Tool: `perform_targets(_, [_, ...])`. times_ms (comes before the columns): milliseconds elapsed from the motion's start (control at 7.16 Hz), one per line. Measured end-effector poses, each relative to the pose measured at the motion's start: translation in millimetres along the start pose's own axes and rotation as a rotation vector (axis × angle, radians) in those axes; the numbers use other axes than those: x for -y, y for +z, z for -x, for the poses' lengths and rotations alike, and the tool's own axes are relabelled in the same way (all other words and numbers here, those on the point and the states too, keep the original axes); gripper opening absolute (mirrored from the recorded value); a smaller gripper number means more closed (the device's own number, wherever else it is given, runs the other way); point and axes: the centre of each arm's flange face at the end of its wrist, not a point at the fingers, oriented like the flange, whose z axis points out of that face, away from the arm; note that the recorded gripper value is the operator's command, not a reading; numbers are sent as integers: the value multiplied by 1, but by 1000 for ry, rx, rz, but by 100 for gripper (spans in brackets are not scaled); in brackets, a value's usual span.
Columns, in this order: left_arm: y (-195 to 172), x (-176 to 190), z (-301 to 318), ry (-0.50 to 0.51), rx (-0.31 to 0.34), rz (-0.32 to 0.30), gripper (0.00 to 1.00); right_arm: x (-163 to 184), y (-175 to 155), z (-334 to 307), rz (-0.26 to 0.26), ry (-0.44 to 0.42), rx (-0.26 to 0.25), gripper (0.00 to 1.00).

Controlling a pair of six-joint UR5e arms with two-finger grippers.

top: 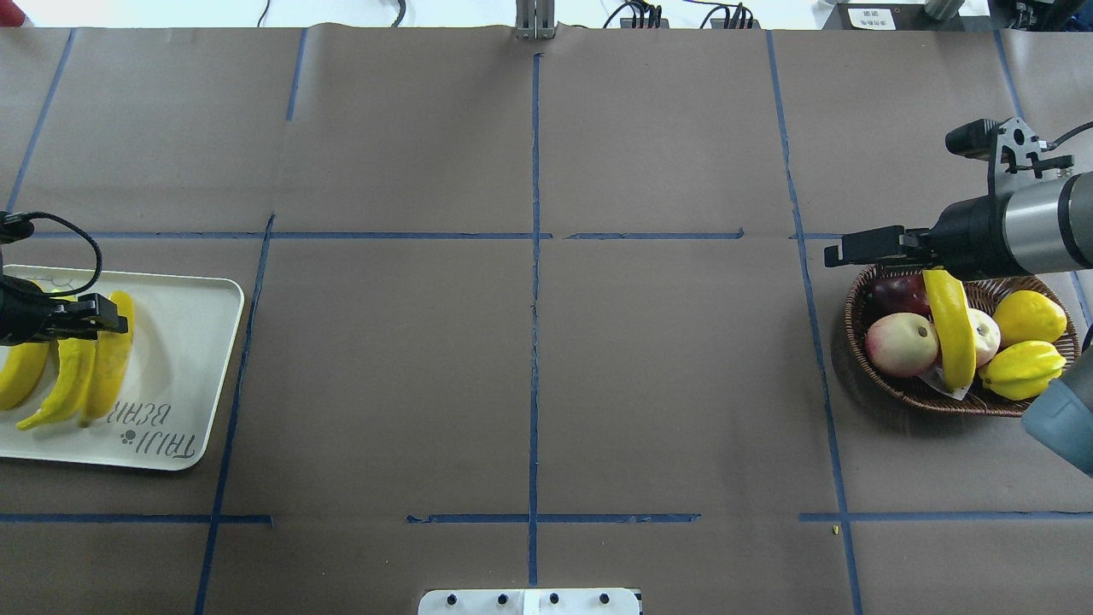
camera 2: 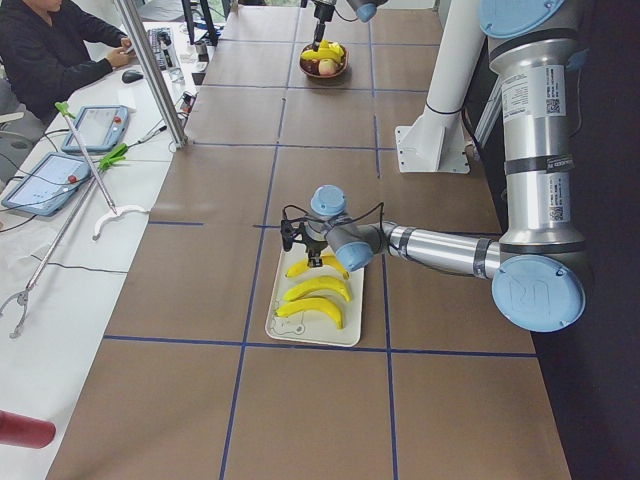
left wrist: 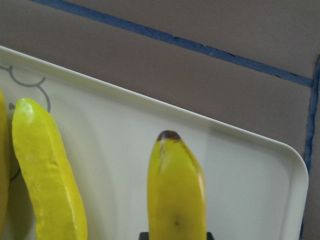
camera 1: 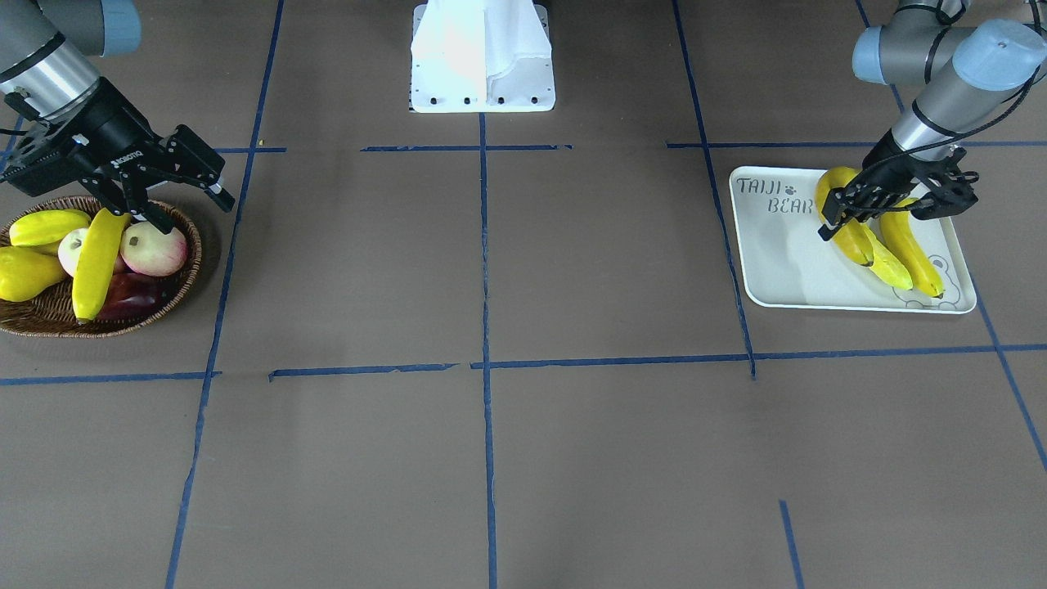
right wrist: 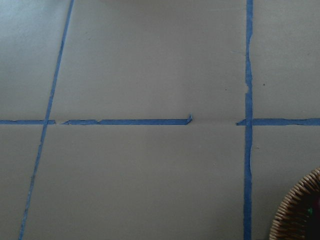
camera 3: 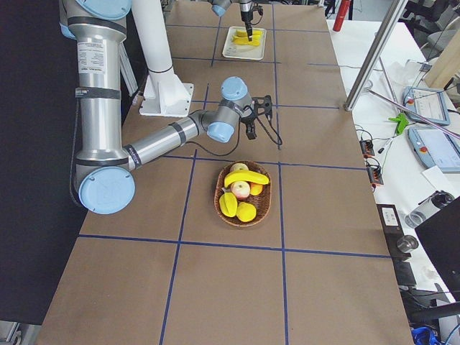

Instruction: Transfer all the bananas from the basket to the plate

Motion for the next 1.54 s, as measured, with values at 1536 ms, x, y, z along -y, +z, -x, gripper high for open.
perform_targets(1536, [1, 5, -14, 42, -23, -11, 100, -64, 13, -128, 96, -248, -345, 99])
